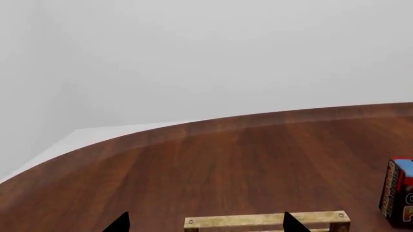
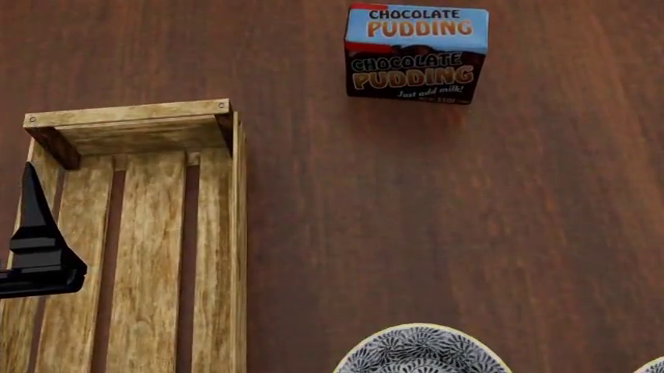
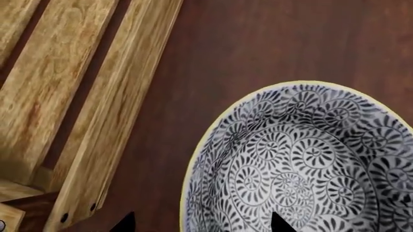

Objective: Stack the left bowl on the right bowl and place them in the tray.

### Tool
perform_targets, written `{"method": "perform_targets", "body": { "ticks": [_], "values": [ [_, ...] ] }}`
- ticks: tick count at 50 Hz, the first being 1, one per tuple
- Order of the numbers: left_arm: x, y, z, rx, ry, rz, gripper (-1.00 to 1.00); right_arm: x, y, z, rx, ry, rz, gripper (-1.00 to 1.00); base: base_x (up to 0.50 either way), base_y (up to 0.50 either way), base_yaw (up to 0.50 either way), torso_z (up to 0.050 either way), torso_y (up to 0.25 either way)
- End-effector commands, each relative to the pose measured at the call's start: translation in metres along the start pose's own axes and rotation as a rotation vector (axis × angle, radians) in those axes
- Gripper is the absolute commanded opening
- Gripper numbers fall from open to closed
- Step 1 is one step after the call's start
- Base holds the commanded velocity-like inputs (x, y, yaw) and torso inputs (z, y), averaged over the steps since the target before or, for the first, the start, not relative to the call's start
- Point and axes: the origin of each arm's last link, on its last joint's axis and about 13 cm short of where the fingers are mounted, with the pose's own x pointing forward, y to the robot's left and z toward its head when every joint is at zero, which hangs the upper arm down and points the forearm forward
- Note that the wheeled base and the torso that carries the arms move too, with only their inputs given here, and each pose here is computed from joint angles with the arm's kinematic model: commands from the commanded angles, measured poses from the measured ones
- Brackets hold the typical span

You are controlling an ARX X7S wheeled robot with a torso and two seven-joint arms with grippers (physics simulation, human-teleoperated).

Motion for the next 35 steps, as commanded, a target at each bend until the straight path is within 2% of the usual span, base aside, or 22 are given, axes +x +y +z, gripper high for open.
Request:
{"method": "perform_targets", "body": {
  "ticks": [1,35],
  "values": [
    [0.0,-0.001,-0.001,0.003,0.002,-0.002,1.0,0.01,0.0,-0.005,0.015,0.016,0.022,1.0,0.0,0.0,0.0,0.0,0.0],
    [0.002,0.0,-0.001,0.016,0.006,0.013,1.0,0.034,-0.001,-0.018,0.055,0.06,0.077,1.0,0.0,0.0,0.0,0.0,0.0]
  ]
}}
